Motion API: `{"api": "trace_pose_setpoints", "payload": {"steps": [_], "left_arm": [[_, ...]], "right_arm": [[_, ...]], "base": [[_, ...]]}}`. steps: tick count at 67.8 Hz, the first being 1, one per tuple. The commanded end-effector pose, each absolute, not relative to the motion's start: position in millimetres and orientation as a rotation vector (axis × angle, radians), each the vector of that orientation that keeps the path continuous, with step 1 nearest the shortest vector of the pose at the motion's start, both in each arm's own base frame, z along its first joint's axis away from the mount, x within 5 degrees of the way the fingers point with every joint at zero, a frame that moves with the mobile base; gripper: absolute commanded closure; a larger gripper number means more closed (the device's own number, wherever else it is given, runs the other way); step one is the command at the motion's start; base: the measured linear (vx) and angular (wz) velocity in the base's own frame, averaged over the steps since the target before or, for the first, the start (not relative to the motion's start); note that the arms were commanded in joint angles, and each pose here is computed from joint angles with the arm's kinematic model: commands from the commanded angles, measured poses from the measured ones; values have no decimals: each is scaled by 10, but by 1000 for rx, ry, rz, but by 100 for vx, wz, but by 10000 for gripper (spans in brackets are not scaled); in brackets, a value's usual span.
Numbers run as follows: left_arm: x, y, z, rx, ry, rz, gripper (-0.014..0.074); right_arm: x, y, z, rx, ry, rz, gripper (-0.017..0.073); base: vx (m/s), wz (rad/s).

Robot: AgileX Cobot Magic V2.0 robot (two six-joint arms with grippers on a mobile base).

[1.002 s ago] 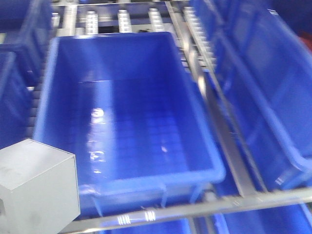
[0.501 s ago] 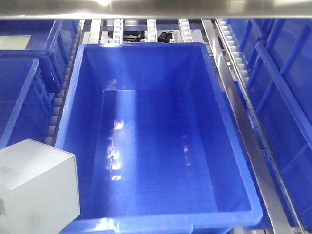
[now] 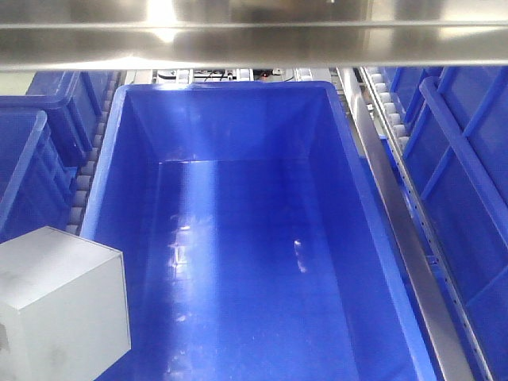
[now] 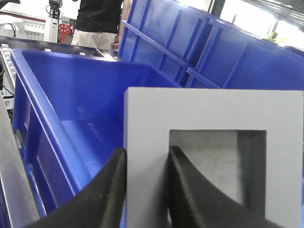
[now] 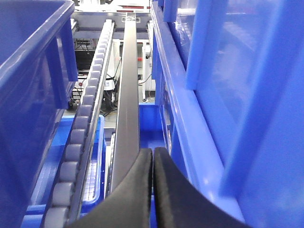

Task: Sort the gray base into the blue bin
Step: 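Position the base over the large empty blue bin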

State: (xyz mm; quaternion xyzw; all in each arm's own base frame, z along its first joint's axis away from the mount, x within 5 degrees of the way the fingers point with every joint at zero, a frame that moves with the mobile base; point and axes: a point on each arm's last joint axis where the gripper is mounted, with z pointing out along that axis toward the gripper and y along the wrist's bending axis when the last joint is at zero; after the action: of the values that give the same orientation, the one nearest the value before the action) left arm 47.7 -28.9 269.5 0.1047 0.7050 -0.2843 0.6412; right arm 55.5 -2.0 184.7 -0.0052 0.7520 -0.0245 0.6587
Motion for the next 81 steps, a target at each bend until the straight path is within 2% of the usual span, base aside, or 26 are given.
{"api": "trace_pose_setpoints", "payload": {"steps": [1,81], "left_arm": [[454,-294,2887,226,1480,-704,601],[454,-294,2887,226,1480,-704,601]], "right_arm": [[559,-22,1907,-24,1621,-76,564],[559,-21,1909,-24,1619,-76,564]], "base": [[8,-1],[2,0]]}}
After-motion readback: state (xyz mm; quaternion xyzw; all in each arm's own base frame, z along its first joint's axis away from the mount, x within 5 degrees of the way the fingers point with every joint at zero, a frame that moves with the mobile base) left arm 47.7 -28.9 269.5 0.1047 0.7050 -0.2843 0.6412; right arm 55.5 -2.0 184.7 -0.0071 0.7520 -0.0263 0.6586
